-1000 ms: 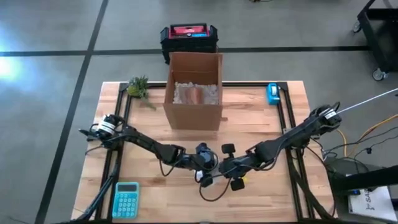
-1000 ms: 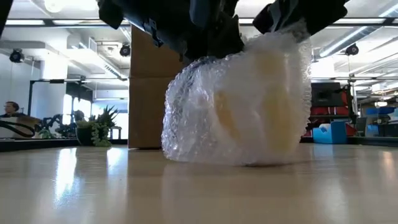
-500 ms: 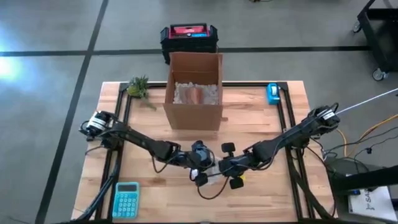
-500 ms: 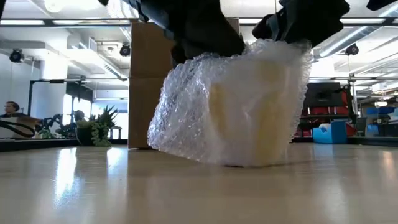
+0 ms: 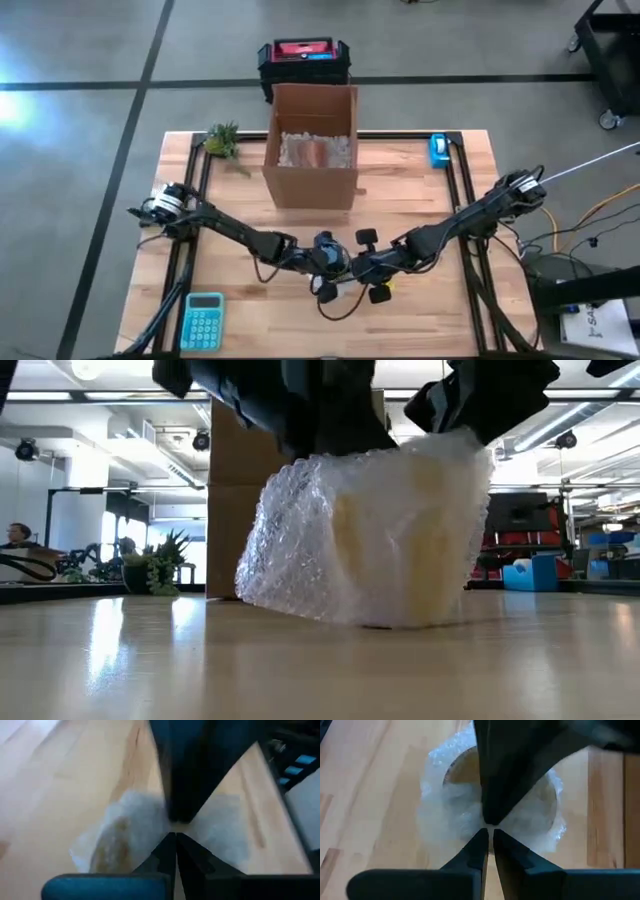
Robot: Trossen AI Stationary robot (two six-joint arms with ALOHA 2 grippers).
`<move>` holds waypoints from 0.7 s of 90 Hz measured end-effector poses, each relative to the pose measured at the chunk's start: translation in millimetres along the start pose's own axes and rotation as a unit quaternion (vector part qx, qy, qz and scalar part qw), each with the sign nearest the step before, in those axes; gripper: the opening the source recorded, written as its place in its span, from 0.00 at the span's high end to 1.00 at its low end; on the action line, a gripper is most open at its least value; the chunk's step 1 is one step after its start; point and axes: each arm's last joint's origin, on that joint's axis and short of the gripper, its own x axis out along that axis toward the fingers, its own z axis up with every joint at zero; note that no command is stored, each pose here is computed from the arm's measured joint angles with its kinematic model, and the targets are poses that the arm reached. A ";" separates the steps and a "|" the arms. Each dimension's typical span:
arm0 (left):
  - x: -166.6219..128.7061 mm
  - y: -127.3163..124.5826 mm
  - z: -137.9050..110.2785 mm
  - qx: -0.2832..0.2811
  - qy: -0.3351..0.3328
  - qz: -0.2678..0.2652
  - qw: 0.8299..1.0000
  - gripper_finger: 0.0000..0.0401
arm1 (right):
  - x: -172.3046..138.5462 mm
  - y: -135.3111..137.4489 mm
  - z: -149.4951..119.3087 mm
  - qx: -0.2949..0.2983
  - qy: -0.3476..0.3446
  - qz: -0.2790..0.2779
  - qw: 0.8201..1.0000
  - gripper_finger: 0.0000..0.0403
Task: Wrap mug
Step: Wrap the yellow mug with bubble wrap
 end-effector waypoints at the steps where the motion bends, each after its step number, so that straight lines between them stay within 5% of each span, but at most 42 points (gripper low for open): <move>1: 0.7 0.2 -0.5 0.000 0.000 0.001 1.000 1.00 | -0.2 0.0 0.2 0.000 0.000 0.000 1.000 0.95; 37: 7.4 3.3 -4.5 -0.001 0.003 0.005 1.000 1.00 | -28.7 -0.2 33.2 0.013 -0.009 0.027 1.000 0.95; 63: 7.3 2.6 -3.5 -0.004 -0.002 -0.004 1.000 1.00 | 16.6 0.4 29.6 0.021 0.051 0.043 0.998 0.95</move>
